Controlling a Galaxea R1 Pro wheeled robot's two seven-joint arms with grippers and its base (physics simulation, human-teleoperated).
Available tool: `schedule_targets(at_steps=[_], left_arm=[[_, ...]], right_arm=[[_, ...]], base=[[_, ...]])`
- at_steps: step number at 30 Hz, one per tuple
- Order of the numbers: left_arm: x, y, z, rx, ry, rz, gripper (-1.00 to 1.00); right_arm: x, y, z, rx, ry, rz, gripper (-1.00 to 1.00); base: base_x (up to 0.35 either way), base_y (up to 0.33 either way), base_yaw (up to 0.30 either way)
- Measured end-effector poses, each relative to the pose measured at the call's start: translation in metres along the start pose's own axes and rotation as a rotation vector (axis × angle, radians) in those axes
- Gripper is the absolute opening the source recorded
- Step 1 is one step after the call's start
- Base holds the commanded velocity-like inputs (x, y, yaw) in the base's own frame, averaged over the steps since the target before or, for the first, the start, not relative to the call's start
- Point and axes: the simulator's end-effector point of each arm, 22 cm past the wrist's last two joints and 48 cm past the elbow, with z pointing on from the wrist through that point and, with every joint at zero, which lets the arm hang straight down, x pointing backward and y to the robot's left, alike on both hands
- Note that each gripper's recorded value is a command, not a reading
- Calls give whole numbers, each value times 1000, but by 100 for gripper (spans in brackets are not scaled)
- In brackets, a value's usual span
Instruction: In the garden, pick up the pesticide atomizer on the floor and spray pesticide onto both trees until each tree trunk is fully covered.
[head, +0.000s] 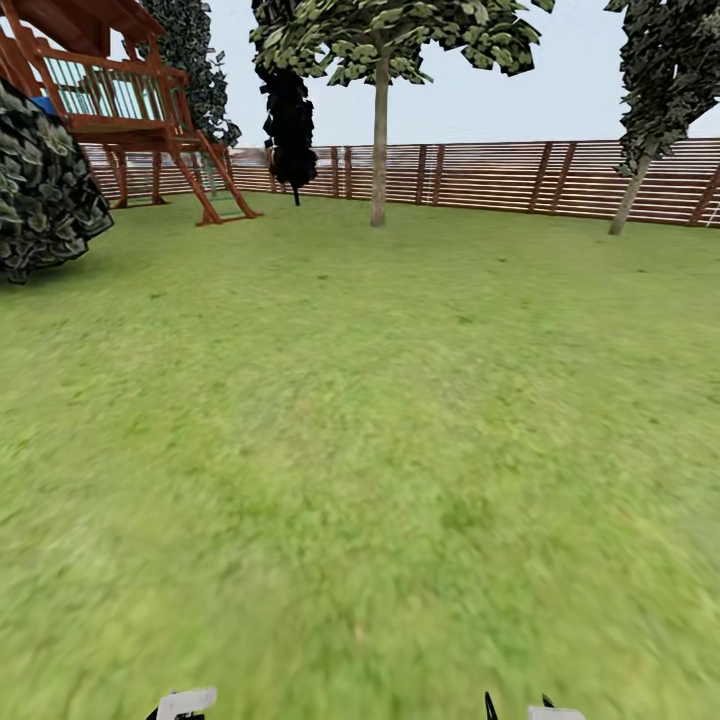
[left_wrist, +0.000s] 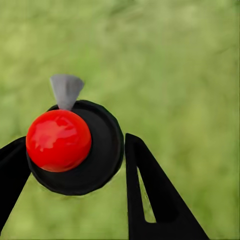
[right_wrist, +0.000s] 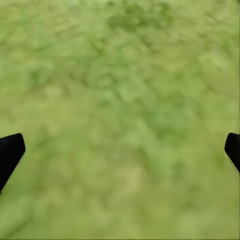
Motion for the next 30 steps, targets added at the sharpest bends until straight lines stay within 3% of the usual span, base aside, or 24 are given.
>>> schedule_targets(at_steps=[30], left_arm=[[-1,0,0,0,-2,0,-100]], right_arm=[[0,-1,0,-1,1,-2,100]], base=[[339,0,0]])
